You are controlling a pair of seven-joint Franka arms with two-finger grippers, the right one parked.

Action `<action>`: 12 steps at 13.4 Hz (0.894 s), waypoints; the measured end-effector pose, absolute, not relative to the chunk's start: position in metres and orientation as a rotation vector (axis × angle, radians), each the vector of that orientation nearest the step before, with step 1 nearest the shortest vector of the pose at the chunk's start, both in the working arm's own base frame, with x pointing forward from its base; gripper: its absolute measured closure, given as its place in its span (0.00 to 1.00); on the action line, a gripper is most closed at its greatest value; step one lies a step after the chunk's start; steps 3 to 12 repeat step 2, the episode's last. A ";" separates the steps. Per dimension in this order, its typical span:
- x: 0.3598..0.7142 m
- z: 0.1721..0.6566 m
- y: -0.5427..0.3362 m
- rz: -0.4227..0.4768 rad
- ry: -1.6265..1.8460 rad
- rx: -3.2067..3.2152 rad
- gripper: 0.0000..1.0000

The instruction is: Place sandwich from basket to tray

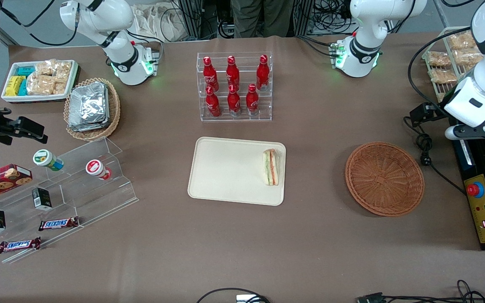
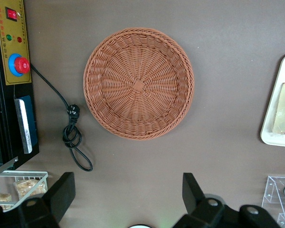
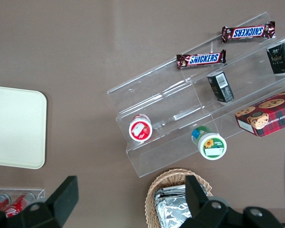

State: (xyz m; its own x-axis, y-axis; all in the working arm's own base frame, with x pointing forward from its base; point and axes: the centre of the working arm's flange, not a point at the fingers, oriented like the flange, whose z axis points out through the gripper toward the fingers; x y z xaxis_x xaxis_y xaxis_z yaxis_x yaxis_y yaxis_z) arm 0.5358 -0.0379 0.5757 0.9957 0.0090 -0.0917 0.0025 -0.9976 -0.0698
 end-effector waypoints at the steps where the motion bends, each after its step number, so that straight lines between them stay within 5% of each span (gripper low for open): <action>1: 0.536 0.576 -0.038 0.142 -0.009 -3.069 0.00; 12: 0.536 0.576 -0.038 0.141 -0.009 -3.069 0.00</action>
